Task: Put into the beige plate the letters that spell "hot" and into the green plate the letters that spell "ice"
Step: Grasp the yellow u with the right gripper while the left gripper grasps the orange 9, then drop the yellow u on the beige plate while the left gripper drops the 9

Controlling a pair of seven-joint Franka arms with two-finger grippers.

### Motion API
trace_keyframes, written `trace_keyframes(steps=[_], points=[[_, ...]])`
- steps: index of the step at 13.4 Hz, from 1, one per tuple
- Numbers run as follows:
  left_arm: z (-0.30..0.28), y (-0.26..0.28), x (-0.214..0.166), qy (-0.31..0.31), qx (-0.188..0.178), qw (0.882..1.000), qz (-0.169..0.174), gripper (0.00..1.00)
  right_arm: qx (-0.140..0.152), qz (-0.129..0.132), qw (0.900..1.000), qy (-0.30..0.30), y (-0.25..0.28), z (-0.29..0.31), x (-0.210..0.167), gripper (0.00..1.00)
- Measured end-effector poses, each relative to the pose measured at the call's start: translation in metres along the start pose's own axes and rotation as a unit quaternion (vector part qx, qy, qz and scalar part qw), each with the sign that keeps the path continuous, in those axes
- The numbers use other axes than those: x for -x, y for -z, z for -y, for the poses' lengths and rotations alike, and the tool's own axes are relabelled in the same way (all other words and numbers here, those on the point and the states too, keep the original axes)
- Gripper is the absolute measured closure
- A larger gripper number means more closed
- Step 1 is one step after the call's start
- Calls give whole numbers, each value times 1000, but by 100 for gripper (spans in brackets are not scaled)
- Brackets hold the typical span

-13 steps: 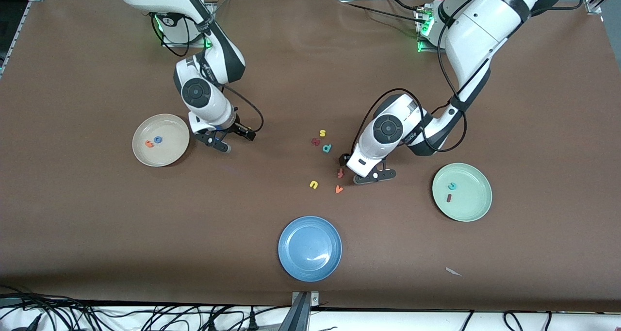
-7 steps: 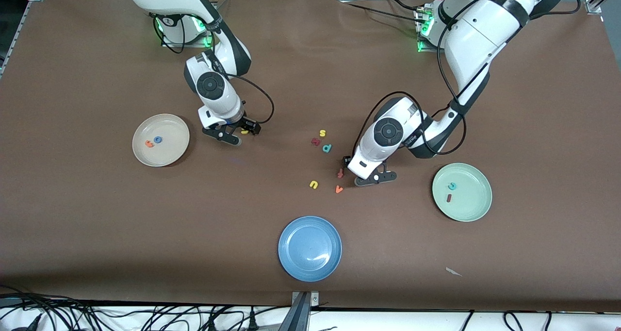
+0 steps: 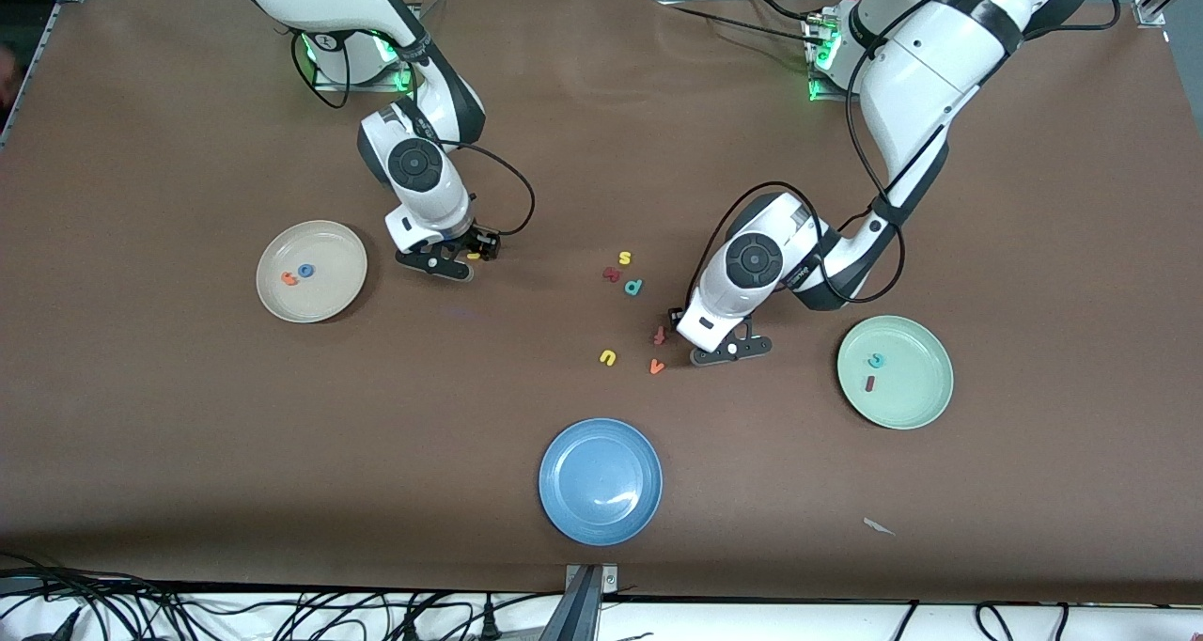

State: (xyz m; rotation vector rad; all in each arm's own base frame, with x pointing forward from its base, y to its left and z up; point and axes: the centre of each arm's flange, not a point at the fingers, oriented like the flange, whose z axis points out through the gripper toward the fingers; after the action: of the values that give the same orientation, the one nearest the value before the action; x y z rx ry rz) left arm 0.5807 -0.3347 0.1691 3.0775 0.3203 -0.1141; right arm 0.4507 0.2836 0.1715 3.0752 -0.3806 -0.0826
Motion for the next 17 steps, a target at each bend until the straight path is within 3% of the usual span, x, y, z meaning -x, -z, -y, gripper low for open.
trace_keyframes(steps=[3, 4, 7, 8, 9, 12, 14, 17], points=[[-3, 2, -4, 0, 2, 1000, -5, 41, -2, -1, 1000, 1, 1, 1, 0, 39], [-3, 3, -5, 1, 2, 1000, -6, 48, -2, -2, 1000, 1, 1, 1, 0, 39], [-3, 4, -5, 1, 1, 1000, -6, 55, -4, -3, 1000, 2, 2, 2, -1, 52], [-3, 4, -5, 1, 0, 1000, -6, 63, -4, -3, 1000, 2, 2, 2, -1, 53], [-4, 4, -5, 0, 0, 1000, -6, 67, -4, -4, 1000, 1, 3, 2, -1, 60], [-4, 5, -5, -1, -2, 1000, -6, 71, -4, -4, 1000, 1, 6, 1, -1, 70], [-4, 6, -6, 0, -4, 1000, -5, 71, -3, -4, 1000, 0, 5, 1, -2, 70], [16, 35, -35, -21, -42, 999, 9, 71, -3, -4, 1000, 0, 5, 1, -2, 70]])
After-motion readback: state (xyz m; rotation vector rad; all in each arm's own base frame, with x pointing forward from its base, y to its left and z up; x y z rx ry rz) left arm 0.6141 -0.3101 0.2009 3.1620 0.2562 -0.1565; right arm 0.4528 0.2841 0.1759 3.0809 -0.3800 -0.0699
